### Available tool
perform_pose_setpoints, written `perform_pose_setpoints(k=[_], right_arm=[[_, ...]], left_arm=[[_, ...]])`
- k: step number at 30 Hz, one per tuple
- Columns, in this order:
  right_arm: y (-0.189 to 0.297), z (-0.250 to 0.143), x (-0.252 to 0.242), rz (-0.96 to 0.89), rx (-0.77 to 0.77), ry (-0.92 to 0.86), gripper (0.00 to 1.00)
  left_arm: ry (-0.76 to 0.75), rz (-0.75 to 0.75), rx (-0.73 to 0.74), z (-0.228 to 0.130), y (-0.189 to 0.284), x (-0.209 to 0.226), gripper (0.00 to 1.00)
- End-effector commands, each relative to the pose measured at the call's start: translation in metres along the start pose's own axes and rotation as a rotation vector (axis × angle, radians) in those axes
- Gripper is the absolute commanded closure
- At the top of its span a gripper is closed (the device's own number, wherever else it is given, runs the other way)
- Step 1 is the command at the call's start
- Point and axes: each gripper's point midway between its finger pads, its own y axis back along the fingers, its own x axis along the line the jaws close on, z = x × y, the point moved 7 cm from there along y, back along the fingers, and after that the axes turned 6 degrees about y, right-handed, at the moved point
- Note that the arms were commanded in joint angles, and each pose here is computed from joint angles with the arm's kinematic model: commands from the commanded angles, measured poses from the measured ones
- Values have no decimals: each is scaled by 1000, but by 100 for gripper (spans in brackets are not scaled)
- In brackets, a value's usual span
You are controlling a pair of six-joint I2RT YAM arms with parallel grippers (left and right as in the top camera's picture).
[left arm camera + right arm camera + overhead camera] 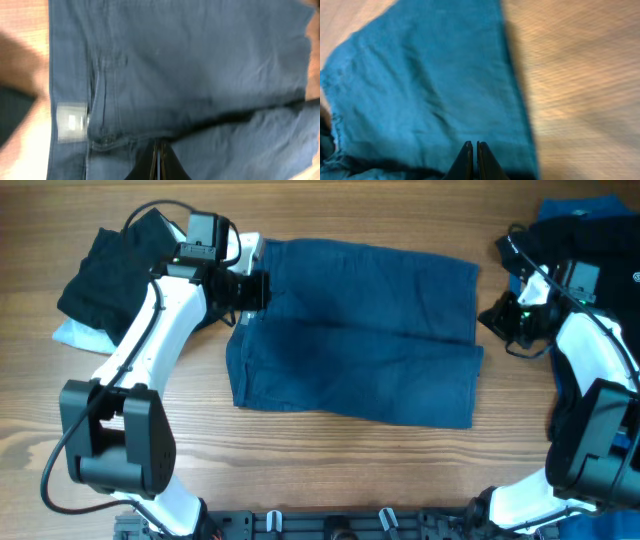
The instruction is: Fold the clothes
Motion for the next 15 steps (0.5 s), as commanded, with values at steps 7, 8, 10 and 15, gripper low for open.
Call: perform_pose_setpoints(k=[7, 8, 10, 15], right_arm=[[-84, -21, 28, -14, 124, -126, 96], [-95, -27, 24, -27, 156, -189, 96], [-110, -37, 18, -49, 196, -256, 96], [-154, -50, 16, -46, 206, -324, 96]], left_arm=[[47, -23, 63, -3, -89, 28, 96], [60, -19, 67, -4, -98, 33, 96], [82, -11, 81, -8, -113, 40, 96], [214, 42, 42, -12, -159, 67, 96]])
